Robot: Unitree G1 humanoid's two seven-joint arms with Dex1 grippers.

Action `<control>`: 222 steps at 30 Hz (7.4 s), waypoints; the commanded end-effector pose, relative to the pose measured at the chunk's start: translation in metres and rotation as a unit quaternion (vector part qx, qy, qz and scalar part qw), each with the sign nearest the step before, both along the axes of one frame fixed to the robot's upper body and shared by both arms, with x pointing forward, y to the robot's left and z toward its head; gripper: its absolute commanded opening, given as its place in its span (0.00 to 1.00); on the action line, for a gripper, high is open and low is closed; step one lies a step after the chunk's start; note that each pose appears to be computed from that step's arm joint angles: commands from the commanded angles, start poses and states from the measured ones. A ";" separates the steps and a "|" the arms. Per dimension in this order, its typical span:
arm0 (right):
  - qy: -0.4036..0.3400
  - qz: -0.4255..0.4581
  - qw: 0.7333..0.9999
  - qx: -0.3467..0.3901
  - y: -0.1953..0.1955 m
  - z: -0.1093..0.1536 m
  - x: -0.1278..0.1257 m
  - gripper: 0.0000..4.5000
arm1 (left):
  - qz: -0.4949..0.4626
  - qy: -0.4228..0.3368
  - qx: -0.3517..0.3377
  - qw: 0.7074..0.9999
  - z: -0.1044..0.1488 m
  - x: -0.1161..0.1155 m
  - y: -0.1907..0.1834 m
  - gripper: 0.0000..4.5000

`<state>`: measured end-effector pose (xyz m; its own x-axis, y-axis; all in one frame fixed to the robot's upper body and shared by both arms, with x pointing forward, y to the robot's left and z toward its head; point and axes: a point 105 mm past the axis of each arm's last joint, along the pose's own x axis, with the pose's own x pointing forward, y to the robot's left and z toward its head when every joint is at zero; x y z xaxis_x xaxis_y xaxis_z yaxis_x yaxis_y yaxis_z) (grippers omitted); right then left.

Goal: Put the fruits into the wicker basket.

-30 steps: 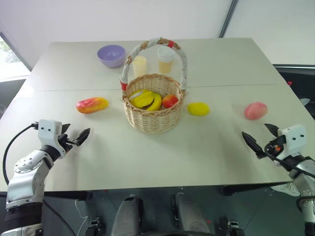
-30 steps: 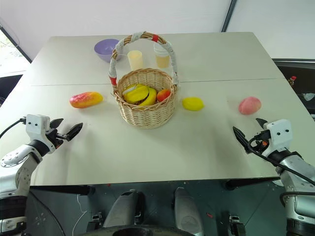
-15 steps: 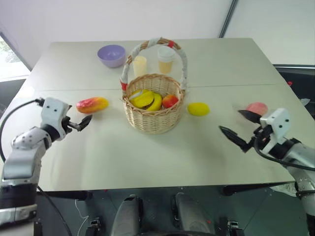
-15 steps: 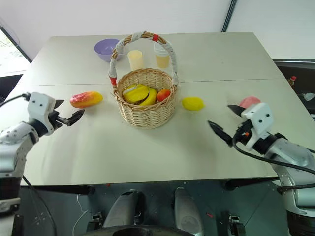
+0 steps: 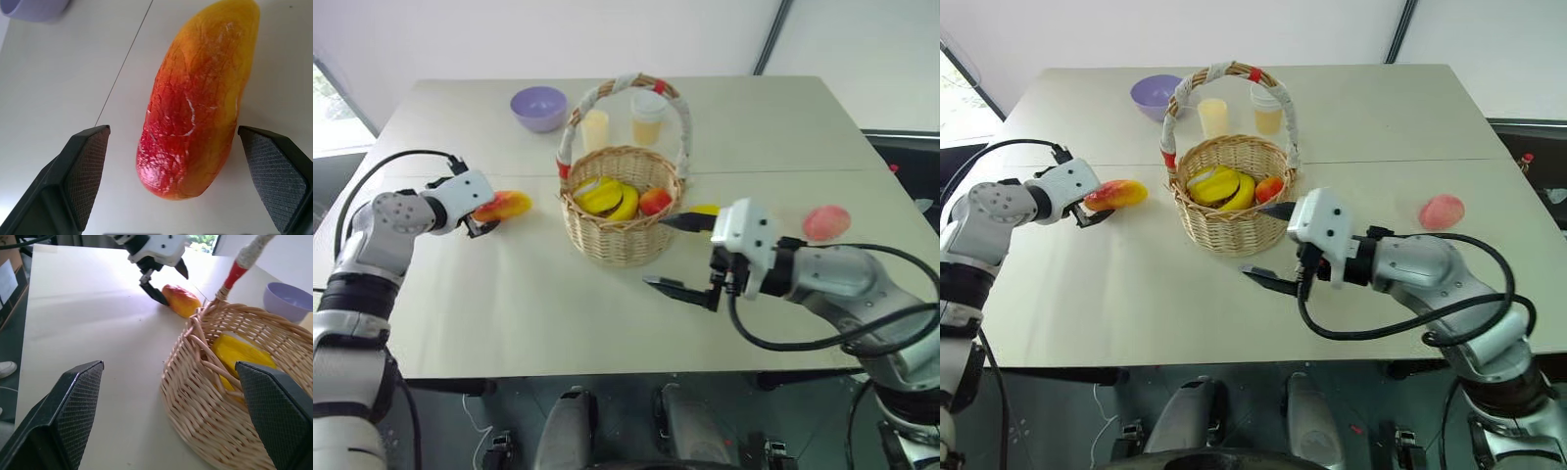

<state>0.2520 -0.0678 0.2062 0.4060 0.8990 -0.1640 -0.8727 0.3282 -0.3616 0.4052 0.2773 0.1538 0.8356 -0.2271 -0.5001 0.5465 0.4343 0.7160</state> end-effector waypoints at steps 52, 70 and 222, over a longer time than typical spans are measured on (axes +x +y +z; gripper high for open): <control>-0.057 -0.252 0.962 -0.085 -0.097 -0.030 0.076 1.00 | -0.243 -0.021 -0.498 0.832 0.082 -0.077 -0.209 0.99; -0.153 -0.235 0.909 -0.307 -0.106 -0.068 0.151 0.69 | -0.258 0.050 -0.478 0.838 0.046 -0.128 -0.187 1.00; -0.055 -0.351 0.901 0.249 -0.083 0.044 0.137 0.02 | -0.231 -0.042 -0.509 0.828 0.057 -0.114 -0.152 1.00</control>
<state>0.3972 -0.1249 0.2121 0.8856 0.4447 0.1336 -0.4427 0.8955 -0.0462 0.2943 0.1299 0.1997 0.5892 -0.7888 0.1749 0.7847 0.6103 0.1086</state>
